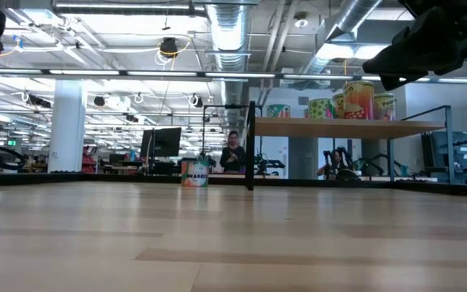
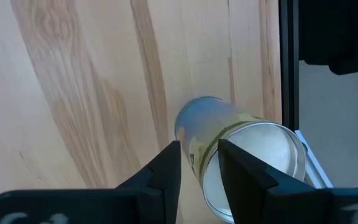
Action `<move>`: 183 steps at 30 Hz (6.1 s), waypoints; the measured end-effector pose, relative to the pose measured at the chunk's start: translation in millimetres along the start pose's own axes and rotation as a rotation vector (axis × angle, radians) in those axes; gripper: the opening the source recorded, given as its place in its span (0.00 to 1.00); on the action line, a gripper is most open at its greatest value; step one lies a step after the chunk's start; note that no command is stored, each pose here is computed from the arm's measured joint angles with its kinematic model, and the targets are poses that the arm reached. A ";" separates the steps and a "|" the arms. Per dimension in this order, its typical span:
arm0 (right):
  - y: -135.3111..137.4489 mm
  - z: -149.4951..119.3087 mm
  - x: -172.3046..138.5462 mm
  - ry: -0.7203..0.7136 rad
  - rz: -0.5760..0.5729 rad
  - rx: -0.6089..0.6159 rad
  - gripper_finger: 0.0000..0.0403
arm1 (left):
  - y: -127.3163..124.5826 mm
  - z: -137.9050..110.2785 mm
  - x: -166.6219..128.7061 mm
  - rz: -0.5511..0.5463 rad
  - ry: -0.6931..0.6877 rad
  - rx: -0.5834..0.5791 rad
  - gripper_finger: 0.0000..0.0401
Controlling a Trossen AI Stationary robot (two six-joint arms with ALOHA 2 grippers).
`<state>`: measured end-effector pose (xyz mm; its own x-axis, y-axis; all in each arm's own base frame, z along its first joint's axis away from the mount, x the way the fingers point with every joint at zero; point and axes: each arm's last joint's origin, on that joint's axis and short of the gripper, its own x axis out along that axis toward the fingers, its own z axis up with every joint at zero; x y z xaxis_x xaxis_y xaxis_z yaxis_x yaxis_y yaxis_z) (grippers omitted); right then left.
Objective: Pick and place cans onto a shelf
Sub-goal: Put the canned peaches on the shelf
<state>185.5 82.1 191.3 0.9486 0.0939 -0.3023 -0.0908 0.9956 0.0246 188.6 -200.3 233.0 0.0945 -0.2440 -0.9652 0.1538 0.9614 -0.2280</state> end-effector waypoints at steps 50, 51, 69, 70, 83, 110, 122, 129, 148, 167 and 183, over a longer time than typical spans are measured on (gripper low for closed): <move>-0.1 -1.3 0.2 0.013 0.000 0.004 0.03 | -6.4 -11.7 0.8 -0.023 0.101 -0.007 0.02; -0.1 -1.2 0.2 0.013 0.000 0.004 0.03 | -6.5 -11.6 0.7 -0.023 0.100 -0.007 0.01; -0.1 -1.3 0.2 0.014 0.000 0.004 0.03 | -9.4 -6.3 12.7 -0.026 0.133 0.002 0.15; -0.2 -1.4 0.2 0.015 0.000 0.003 0.03 | -9.8 -5.9 14.6 -0.030 0.144 0.010 0.14; -0.2 -1.5 0.3 0.015 0.000 0.004 0.03 | 32.6 11.8 -24.2 0.076 -0.092 -0.136 0.00; -0.1 -1.3 0.3 0.016 0.000 0.014 0.03 | 224.8 139.8 -21.4 0.068 -0.601 -0.344 0.00; -0.1 -2.1 0.3 0.023 0.002 0.015 0.03 | 235.7 164.4 -23.1 0.087 -0.635 -0.309 0.01; -0.1 -2.1 0.3 0.023 0.003 0.018 0.03 | 237.8 164.0 -23.8 0.078 -0.632 -0.285 0.08; 8.3 -3.8 -2.7 0.028 0.040 0.011 0.03 | 231.2 136.5 -21.7 0.123 -0.765 -0.100 0.03; -24.7 6.5 6.7 -0.012 -0.137 0.073 0.04 | 227.3 39.9 18.7 0.229 -1.381 0.037 0.00; -29.4 61.0 9.0 0.004 -0.178 0.068 0.30 | 236.8 -2.8 33.1 0.391 -1.443 -0.015 0.00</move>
<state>215.2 53.9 246.1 0.9464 -0.0837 -0.3118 0.0994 0.9944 0.0349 225.4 19.7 146.6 0.9928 0.1190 -0.0114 -0.1190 0.9929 -0.0021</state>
